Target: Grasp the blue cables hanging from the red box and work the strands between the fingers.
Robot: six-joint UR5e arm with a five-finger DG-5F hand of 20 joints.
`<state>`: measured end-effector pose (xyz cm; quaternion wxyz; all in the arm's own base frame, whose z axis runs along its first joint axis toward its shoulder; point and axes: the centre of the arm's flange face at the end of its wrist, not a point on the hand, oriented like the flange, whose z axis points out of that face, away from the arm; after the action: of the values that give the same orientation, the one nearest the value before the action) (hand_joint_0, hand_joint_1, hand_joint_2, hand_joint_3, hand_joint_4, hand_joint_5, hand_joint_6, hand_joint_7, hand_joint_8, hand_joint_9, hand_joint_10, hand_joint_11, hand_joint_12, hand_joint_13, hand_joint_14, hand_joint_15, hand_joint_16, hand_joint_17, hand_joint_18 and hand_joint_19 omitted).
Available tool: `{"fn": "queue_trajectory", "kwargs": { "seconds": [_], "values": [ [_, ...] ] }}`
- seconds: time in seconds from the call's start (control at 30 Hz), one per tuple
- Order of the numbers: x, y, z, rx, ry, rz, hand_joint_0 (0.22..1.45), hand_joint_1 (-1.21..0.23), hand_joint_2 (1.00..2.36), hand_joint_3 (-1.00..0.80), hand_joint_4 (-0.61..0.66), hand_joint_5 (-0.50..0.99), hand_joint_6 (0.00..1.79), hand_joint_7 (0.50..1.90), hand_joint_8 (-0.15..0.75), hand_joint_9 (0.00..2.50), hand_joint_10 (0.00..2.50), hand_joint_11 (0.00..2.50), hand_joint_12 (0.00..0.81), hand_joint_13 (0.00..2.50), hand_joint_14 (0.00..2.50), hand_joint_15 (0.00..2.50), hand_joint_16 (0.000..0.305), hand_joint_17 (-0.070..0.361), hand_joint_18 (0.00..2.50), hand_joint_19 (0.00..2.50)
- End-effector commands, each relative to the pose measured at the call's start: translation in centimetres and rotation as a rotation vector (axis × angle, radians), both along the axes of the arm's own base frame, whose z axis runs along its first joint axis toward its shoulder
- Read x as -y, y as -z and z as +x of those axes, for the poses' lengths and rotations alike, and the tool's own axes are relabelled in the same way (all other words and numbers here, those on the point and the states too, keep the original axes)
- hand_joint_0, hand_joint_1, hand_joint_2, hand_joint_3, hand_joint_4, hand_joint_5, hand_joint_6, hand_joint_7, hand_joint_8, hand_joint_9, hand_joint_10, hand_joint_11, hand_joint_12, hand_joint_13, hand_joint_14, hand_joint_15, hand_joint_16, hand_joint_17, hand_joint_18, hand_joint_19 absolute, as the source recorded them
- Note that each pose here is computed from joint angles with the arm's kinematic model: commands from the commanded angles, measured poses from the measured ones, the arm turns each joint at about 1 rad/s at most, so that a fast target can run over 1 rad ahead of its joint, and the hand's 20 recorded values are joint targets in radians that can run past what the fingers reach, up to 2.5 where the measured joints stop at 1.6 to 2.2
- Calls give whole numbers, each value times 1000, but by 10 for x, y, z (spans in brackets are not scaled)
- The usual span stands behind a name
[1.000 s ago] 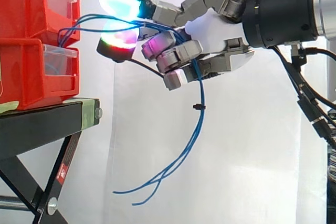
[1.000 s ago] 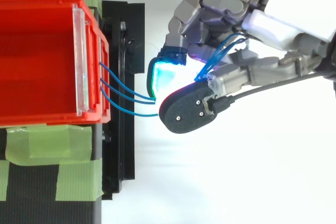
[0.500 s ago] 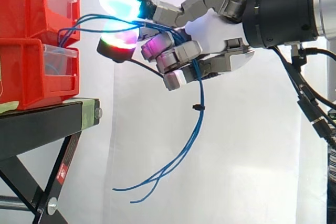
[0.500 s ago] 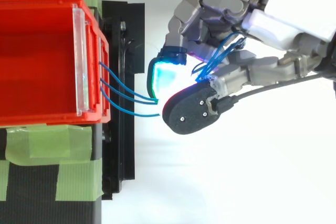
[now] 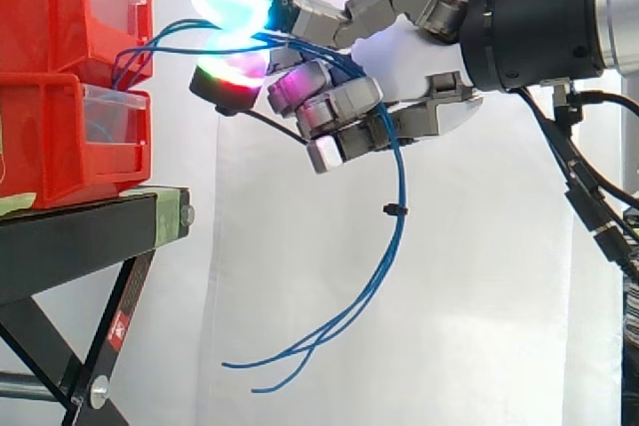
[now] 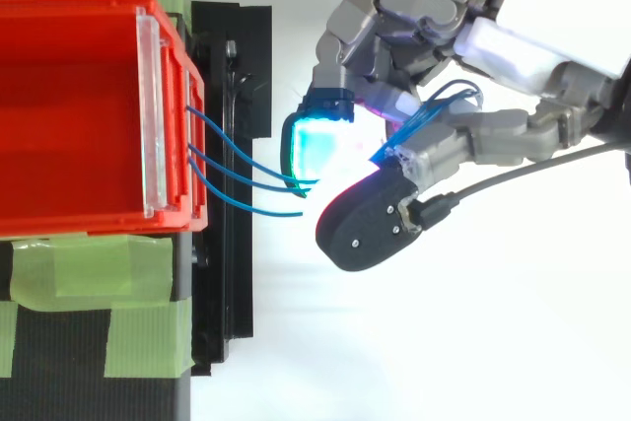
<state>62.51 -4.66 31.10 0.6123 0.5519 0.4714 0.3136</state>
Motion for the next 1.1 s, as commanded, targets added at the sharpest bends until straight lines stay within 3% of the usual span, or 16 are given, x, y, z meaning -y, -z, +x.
{"fn": "queue_trajectory", "kwargs": {
  "seconds": [0.0,0.17,0.37,0.53,0.6,0.87,1.07],
  "values": [
    [0,0,0,0,0,0,921,-866,1000,-1000,86,-246,1442,692,321,262,2500,1345,389,752,2500,1345,51,114,1121,1165],
    [0,-1,0,2,0,0,1010,-793,1014,-643,65,-219,1484,670,310,297,2500,1273,381,788,2500,1303,49,110,1146,1195],
    [0,0,0,0,0,0,936,-710,1012,-689,56,-160,1479,684,311,388,2500,1358,383,820,2500,1323,48,109,1144,1117],
    [0,-1,0,0,0,0,915,-655,1013,-625,73,-136,1496,692,322,426,2500,1418,394,857,2500,1315,49,109,1159,1137],
    [0,0,0,-1,0,0,884,-629,1011,-693,81,-130,1489,702,325,437,2500,1458,400,860,2500,1355,49,110,1165,1138],
    [0,-1,0,2,0,0,825,-641,1008,-786,86,-129,1473,720,343,460,2500,1670,406,890,2500,1326,51,114,1197,1137],
    [0,0,0,0,0,0,790,-650,1006,-836,85,-136,1421,721,343,505,2500,1651,403,906,2500,1292,52,116,1212,1099]
  ]
}}
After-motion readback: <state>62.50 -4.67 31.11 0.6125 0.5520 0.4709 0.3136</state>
